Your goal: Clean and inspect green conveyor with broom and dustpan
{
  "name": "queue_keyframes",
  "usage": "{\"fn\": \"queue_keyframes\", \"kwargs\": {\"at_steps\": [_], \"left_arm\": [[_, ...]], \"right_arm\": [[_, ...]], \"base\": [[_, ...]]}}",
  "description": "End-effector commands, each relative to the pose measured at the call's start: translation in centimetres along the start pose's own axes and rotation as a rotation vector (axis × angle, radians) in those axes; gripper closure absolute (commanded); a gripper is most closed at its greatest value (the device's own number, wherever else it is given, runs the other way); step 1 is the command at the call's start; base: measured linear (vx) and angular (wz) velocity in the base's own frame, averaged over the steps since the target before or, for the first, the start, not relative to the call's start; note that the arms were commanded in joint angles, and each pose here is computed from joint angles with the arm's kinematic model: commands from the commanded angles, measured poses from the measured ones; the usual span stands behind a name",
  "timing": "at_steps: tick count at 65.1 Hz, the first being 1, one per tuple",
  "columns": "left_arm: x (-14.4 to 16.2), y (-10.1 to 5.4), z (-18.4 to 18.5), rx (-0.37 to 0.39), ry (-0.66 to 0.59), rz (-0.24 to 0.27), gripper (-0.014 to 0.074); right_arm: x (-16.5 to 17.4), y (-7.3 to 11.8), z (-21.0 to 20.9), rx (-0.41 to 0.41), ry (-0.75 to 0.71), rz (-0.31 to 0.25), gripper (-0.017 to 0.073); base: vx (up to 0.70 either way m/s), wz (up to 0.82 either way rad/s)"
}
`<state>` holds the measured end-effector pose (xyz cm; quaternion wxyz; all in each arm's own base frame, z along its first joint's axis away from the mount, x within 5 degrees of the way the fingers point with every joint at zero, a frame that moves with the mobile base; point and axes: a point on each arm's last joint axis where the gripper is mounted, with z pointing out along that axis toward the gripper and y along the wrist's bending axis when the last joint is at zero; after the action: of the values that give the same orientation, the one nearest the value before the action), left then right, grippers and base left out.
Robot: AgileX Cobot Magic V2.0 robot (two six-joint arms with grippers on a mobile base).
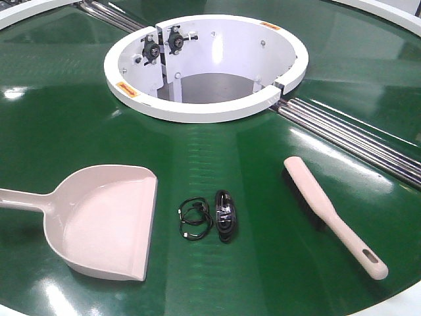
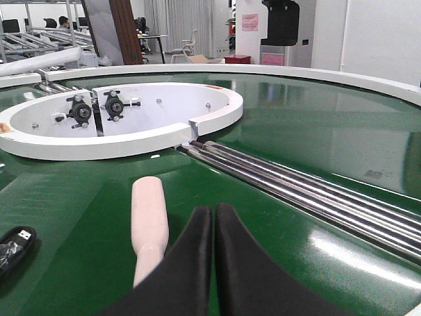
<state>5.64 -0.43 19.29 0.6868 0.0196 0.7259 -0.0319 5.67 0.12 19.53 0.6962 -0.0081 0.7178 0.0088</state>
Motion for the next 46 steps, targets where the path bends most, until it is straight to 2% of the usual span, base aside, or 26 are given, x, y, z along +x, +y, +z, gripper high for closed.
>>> {"fn": "queue_keyframes", "kwargs": {"at_steps": [1,46], "left_arm": [[-0.44,0.0,-0.06,0.002,-0.082,-0.007,0.0599],[-0.45,0.0,-0.06,0.001,-0.082,0.001,0.0599]], "right_arm": [[-0.63,-0.01,-0.09,0.003,-0.085,-0.005,0.0568],[-0.63,-0.01,-0.09,0.003,-0.085,-0.005,0.0568]], "base": [[0.0,0.0],[0.0,0.0]]}}
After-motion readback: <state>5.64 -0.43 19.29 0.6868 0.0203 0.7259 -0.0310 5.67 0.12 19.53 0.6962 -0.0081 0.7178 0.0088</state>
